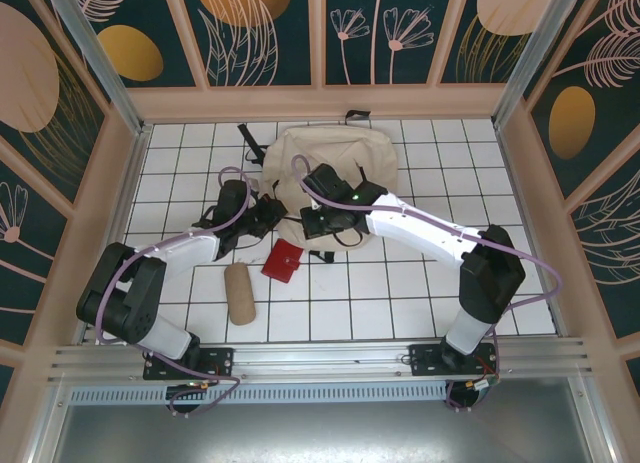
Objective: Pack books, pencil case, and school supplies into a backpack
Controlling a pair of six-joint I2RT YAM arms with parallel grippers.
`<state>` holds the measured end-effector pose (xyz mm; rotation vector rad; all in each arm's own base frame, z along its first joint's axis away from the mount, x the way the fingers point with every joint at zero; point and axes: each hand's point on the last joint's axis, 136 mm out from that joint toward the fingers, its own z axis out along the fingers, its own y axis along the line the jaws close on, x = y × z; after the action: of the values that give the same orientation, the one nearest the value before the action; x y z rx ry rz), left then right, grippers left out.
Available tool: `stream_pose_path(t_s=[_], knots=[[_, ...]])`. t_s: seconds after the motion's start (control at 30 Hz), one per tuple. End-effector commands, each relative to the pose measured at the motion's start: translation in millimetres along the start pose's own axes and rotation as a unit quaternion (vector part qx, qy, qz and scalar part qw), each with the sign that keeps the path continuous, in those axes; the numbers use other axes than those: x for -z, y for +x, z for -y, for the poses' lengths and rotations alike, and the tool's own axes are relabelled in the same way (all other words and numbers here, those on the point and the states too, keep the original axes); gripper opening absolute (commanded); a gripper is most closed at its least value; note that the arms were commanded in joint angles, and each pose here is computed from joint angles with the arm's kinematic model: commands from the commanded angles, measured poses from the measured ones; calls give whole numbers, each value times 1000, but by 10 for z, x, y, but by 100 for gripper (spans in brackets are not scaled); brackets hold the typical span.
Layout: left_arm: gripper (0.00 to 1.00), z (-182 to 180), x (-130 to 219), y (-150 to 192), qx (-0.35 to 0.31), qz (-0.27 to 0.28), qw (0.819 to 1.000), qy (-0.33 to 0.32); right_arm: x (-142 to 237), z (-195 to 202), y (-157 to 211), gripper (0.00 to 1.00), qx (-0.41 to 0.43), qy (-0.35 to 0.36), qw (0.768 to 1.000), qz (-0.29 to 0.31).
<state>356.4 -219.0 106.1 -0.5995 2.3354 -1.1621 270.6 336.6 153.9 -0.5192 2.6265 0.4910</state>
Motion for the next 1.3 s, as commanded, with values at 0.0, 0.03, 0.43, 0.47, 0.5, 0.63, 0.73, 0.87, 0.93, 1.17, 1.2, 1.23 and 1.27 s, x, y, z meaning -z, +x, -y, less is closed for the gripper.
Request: stream_pose_path(t_s=[0.0,0.03,0.43,0.47,0.5,0.63,0.73,0.87,0.93,1.17,1.2,1.23,1.27], knots=[[0,-161,14,-98,3,35,999,-29,123,275,215,0,0,89,996,-30],[0,-180,11,-104,4,37,999,-33,144,360,257,0,0,113,993,-34],[0,-370,58,-236,-4,78,993,-87,502,888,256,0,-5,266,964,-11],[0,-385,62,-248,-6,81,992,-92,516,921,262,0,-5,274,962,-12],[0,-397,77,-265,-8,86,992,-98,529,969,270,0,-5,285,959,-13],[0,-446,126,-313,-12,100,988,-114,601,1171,305,0,-9,326,945,-18],[0,-488,144,-313,-12,104,987,-122,637,1341,328,0,-13,353,935,-23],[0,-533,181,-318,-11,111,985,-129,637,1612,342,0,-15,392,919,-30],[0,-557,202,-323,-11,114,984,-135,652,1745,343,0,-17,412,910,-32],[0,-631,248,-349,-10,121,982,-145,659,2135,320,0,-46,448,892,-31],[0,-641,251,-356,-10,122,982,-146,627,2182,316,0,-52,447,892,-30],[0,-648,256,-371,-10,123,981,-147,599,2216,306,0,-55,446,893,-29],[0,-654,264,-391,-11,125,981,-148,567,2255,298,0,-61,444,893,-30]])
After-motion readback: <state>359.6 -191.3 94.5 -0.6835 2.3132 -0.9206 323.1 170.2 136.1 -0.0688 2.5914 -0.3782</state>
